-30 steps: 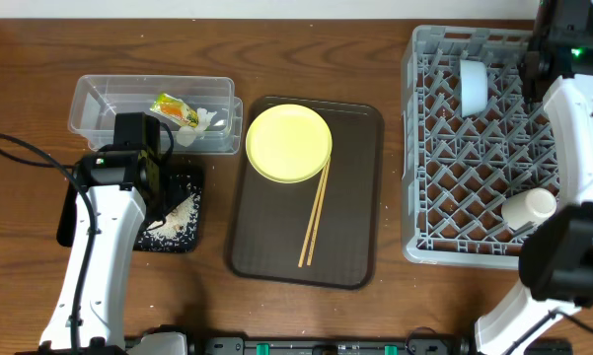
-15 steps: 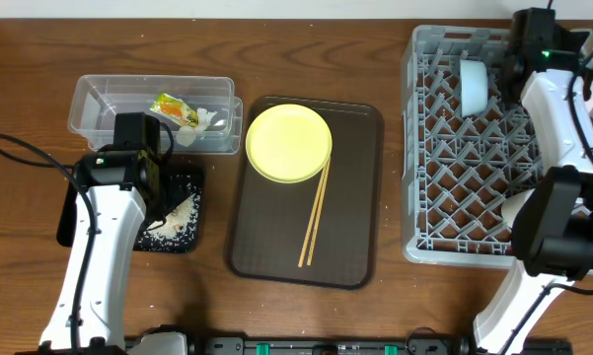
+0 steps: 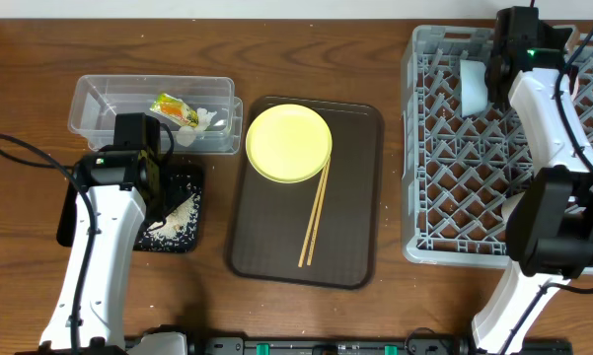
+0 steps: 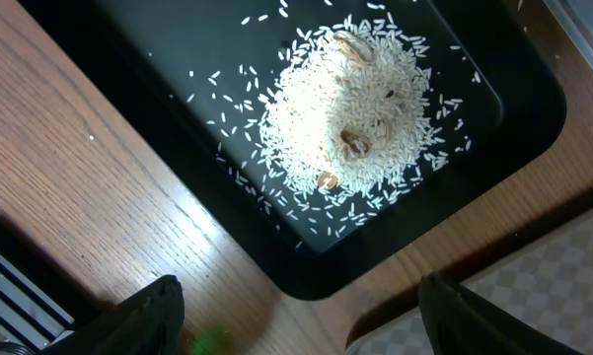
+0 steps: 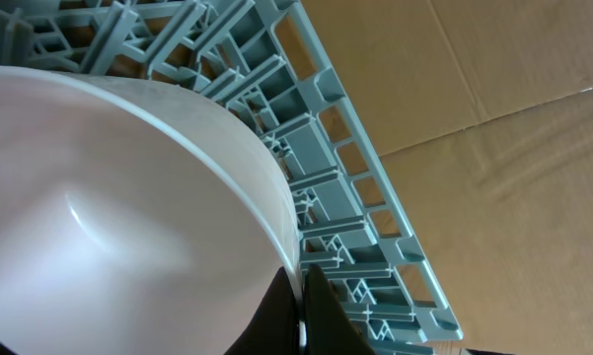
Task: Sort waste into correct bins and load items into the dishwasher rack
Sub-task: 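Carry the white bowl into the rack and stand it upright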
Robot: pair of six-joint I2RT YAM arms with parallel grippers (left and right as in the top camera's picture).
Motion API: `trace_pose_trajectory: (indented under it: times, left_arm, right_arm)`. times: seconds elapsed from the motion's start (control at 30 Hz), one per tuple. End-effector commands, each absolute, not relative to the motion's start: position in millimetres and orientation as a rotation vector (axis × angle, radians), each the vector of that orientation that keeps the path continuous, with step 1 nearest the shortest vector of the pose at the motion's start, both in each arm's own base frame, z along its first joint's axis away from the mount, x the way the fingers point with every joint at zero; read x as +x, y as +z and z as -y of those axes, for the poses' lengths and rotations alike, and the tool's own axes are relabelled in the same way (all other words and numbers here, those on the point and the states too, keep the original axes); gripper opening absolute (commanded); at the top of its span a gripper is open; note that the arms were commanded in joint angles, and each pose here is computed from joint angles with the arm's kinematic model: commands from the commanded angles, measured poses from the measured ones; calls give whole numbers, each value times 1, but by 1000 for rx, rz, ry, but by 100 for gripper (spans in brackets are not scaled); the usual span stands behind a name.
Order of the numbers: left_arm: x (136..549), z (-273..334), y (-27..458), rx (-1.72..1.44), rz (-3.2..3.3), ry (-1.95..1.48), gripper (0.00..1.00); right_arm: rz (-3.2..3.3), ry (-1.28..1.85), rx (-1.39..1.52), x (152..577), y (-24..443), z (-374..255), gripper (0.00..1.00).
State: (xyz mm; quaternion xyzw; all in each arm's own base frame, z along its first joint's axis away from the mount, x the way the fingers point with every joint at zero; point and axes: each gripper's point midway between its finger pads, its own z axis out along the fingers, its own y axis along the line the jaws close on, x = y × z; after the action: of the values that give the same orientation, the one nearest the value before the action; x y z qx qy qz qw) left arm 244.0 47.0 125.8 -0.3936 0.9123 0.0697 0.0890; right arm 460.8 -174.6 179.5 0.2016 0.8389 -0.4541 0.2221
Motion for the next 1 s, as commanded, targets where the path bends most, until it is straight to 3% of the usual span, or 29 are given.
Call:
trace_pose_trajectory:
  times: [0.0, 0.2, 0.77, 0.97]
  left_arm:
    - [245, -49, 130, -1188, -2699, 206, 79]
    - [245, -49, 130, -1188, -2699, 206, 79]
    - [245, -49, 130, -1188, -2699, 206, 79]
    - [245, -49, 130, -1188, -2699, 206, 79]
  right_arm:
    - [-2288, -1312, 555, 461, 180, 171, 1]
    - [-2147, -1502, 602, 451, 206, 184, 1]
    - [-2255, -1419, 523, 465, 164, 159, 1]
    - [-2330, -1337, 440, 469, 152, 130, 7]
